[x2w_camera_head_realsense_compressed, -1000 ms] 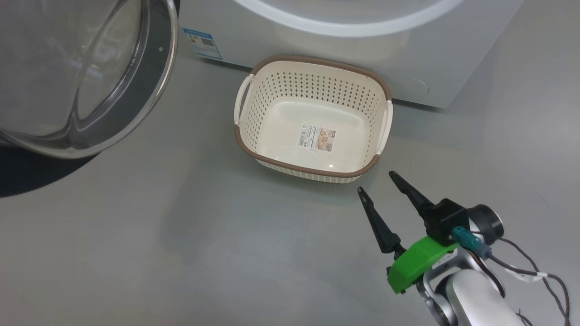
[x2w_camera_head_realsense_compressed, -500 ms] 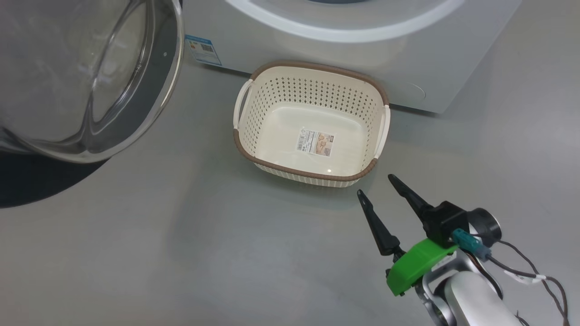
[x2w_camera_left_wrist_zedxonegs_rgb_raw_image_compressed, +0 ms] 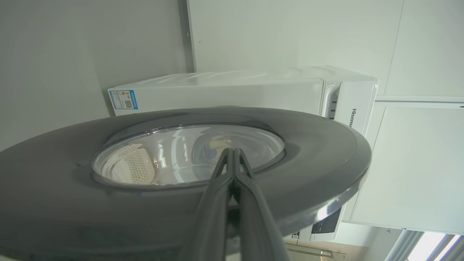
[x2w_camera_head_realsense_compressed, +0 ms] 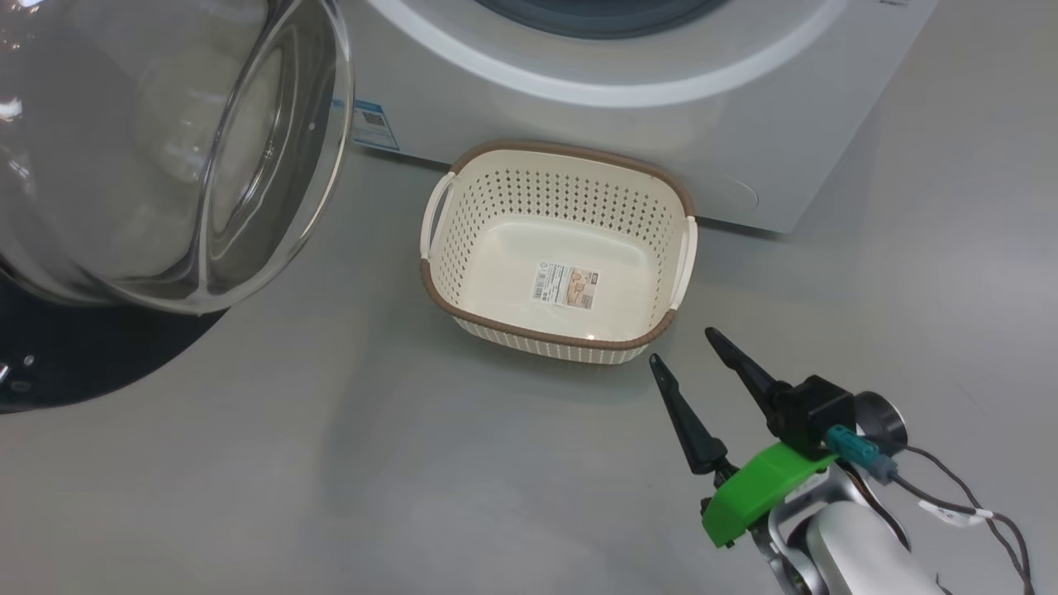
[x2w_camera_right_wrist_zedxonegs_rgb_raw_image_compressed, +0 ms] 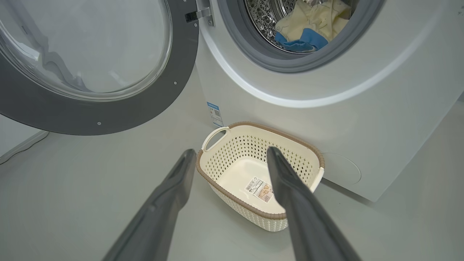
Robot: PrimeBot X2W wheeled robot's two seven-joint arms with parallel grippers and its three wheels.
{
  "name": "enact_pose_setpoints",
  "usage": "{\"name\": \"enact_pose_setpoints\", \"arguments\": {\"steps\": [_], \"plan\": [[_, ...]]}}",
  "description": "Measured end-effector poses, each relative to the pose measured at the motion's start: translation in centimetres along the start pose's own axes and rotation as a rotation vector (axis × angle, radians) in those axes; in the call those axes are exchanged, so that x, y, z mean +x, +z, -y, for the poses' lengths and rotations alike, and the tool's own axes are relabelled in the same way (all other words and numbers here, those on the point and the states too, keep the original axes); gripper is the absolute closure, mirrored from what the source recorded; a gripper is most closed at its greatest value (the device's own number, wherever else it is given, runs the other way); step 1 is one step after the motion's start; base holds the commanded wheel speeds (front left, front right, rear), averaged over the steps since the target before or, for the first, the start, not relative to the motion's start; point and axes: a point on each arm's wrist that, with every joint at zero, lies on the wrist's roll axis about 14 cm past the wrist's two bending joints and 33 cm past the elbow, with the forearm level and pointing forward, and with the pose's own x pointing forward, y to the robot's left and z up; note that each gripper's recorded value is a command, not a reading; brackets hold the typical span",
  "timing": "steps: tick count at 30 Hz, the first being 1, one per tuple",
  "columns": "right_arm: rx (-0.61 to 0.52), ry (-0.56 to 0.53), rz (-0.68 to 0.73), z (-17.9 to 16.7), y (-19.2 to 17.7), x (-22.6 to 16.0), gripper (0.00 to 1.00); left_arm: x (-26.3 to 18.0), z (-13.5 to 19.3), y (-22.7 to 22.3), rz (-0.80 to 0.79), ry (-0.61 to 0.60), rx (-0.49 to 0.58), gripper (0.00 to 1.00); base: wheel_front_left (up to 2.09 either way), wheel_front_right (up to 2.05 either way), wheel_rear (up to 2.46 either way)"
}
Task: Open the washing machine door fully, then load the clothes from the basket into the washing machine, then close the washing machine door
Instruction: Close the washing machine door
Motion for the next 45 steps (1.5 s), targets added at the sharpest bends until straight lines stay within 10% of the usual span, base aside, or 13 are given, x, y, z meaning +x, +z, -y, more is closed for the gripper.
{"name": "enact_pose_setpoints", "arguments": {"steps": [45], "plan": [[0.021,-0.212,0.143,3.3,4.0,-7.2,0.00,3.5,6.2,-12.8,-0.337,-0.239,-0.042,1.00,0.00,0.00,0.00]]}}
